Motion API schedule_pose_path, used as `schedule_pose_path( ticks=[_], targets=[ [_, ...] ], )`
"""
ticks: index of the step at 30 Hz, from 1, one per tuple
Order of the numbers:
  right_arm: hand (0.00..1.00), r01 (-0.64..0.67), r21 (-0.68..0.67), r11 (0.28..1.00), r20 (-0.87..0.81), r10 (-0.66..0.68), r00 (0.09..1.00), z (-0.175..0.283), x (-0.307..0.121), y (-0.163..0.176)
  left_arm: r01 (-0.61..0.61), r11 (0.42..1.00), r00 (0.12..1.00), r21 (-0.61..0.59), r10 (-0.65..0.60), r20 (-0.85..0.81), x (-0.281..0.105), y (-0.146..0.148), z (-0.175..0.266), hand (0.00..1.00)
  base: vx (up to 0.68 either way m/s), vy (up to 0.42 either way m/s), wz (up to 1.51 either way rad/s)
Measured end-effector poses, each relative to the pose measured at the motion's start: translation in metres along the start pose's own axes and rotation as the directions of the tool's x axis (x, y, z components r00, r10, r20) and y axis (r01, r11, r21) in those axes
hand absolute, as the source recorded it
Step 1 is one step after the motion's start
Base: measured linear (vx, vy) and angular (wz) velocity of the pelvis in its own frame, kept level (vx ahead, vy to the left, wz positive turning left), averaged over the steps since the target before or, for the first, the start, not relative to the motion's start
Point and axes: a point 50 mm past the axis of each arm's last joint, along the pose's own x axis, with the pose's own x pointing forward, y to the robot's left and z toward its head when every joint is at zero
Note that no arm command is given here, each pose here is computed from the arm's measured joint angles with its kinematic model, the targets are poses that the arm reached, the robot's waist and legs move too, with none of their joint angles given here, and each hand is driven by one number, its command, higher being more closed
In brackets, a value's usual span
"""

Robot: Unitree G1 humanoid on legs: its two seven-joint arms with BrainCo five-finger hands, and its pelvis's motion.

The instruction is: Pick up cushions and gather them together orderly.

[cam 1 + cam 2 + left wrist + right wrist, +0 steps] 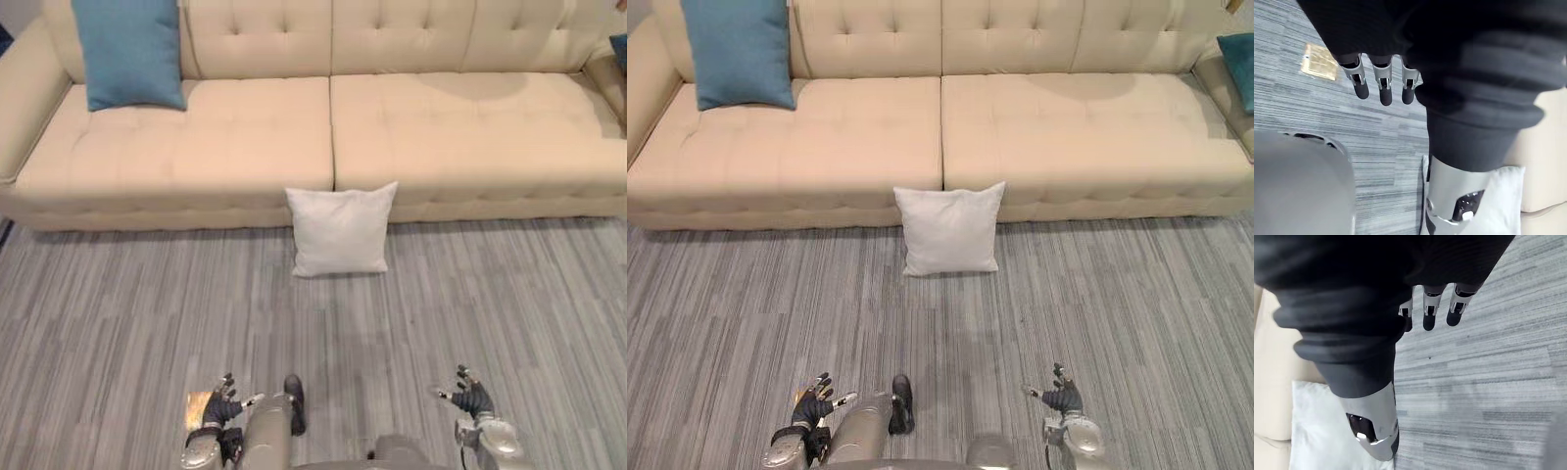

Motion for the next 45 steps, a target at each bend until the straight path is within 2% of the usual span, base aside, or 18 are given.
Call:
schedule_pose_path(
  ticks=[4, 7, 17, 26, 29, 32, 34, 37, 39, 45],
  targets=[
    [0.0, -0.019, -0.014, 1.0, 0.028, 0.019, 0.999, 0.01, 0.005, 0.002, 0.006, 1.0, 0.999, 0.001, -0.006, 0.044, 0.007, -0.002, 0.015, 0.0, 0.57, -0.042, 0.24],
    [0.0, -0.009, -0.05, 0.999, -0.014, 0.008, 1.0, -0.004, -0.002, -0.006, -0.006, 1.0, 1.0, 0.004, 0.006, 0.002, 0.004, 0.002, 0.004, 0.0, 0.62, -0.16, 0.43],
    [0.0, 0.029, -0.031, 0.999, 0.046, -0.028, 0.999, 0.01, 0.0, -0.011, 0.067, 0.994, 0.998, -0.081, -0.067, 0.002, 0.004, -0.037, 0.002, 0.0, 0.43, -0.146, 0.05],
    [0.0, 0.037, -0.016, 0.999, 0.034, -0.037, 0.999, 0.008, 0.0, -0.01, 0.055, 0.998, 0.998, -0.041, -0.053, 0.033, 0.012, -0.027, 0.016, 0.0, 0.18, 0.121, -0.37],
    [0.0, 0.025, -0.024, 0.999, 0.097, -0.023, 0.995, 0.033, 0.013, -0.002, 0.034, 0.999, 0.995, -0.009, -0.033, 0.099, 0.021, -0.017, 0.041, 0.0, -0.01, 0.095, -0.21],
    [0.0, 0.047, -0.01, 0.999, 0.196, -0.044, 0.98, 0.072, 0.026, 0.005, 0.007, 1.0, 0.971, -0.031, 0.001, 0.239, 0.034, -0.014, 0.089, 0.0, -0.16, 0.095, -0.06],
    [0.0, 0.054, 0.016, 0.998, 0.298, -0.056, 0.953, 0.108, 0.031, 0.009, 0.015, 0.998, 0.939, -0.056, 0.005, 0.345, 0.038, -0.02, 0.126, 0.0, -0.19, 0.047, -0.09],
    [0.0, 0.029, 0.033, 0.999, 0.415, -0.04, 0.909, 0.15, 0.033, 0.022, 0.033, 0.995, 0.905, -0.093, 0.01, 0.425, 0.04, -0.028, 0.157, 0.0, -0.19, 0.028, -0.07],
    [0.0, -0.003, 0.067, 0.998, 0.525, -0.033, 0.85, 0.197, 0.031, 0.035, 0.075, 0.987, 0.864, -0.143, 0.007, 0.503, 0.039, -0.042, 0.192, 0.0, -0.24, -0.011, -0.04],
    [0.0, -0.049, 0.077, 0.996, 0.702, -0.019, 0.712, 0.285, 0.013, 0.06, 0.185, 0.937, 0.768, -0.297, 0.051, 0.639, 0.026, -0.069, 0.265, 0.0, -0.12, -0.032, 0.14]
  ],
)
